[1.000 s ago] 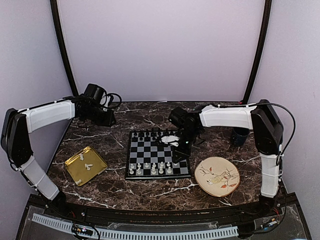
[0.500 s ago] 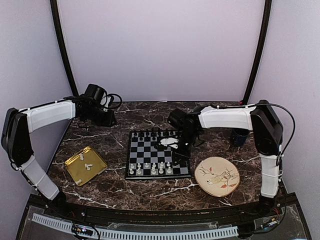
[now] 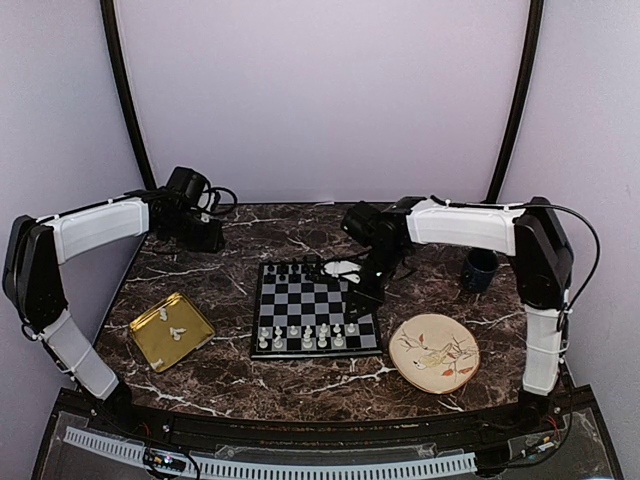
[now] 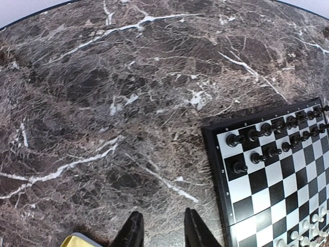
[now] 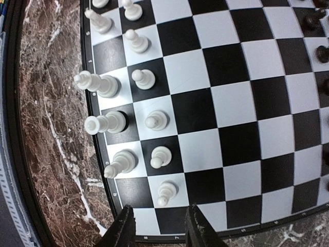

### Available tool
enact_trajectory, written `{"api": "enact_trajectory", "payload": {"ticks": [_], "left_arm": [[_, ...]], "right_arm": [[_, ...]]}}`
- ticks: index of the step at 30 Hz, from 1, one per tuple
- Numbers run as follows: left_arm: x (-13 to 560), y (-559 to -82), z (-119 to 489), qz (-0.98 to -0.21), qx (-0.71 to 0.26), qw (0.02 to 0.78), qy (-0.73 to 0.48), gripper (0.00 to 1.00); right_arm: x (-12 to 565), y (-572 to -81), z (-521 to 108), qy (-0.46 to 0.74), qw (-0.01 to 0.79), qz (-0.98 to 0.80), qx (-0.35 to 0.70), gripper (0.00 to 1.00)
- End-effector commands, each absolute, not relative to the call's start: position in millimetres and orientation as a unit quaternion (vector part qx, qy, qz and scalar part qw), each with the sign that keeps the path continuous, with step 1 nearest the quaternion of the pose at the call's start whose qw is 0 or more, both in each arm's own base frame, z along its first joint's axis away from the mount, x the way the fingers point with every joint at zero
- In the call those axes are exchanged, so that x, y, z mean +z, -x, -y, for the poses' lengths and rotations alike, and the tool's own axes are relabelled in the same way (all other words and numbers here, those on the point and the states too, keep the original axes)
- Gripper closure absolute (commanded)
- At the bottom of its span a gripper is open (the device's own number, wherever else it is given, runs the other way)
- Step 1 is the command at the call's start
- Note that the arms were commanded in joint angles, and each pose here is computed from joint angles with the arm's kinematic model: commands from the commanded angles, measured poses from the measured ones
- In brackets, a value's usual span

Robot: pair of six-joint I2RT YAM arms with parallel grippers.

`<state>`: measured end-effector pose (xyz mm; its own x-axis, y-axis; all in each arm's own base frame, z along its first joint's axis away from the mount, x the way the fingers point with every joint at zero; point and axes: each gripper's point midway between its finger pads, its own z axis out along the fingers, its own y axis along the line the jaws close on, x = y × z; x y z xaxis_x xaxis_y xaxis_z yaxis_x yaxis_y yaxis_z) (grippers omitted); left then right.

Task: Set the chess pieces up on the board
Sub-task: Place the pawn at g2, then pick up the pawn from the storage box.

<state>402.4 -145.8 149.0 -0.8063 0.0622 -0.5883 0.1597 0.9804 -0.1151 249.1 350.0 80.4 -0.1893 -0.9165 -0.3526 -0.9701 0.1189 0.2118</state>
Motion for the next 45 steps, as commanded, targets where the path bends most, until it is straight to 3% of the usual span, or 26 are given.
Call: {"api": "enact_trajectory", "payload": {"ticks": [1,9,18,28,45], "left_arm": [[171,-391,120,-0.953,-0.039,0.300,-0.013,0.69],[128,-312,83,-0.980,-0.001,0.190,0.049,0.70],[101,-238,60,-0.993,0.033,0.070,0.090,0.73],[71,-215,57,-0.994,0.053,-0.003,0.092,0.73],[35,-226,55,-0.994,0.077,-0.024,0.075,0.79]], "right_arm": [[140,-256,-348,0.629,0.124,-0.730,0.237,0.64],[153,-285,-312,0.583,0.187,-0.762,0.211,0.65],[139,-295,-284,0.534,0.234,-0.769,0.261,0.65],[139,-285,-282,0.541,0.236,-0.758,0.278,0.65],[131,-284,-282,0.542,0.224,-0.760,0.279,0.65]]}}
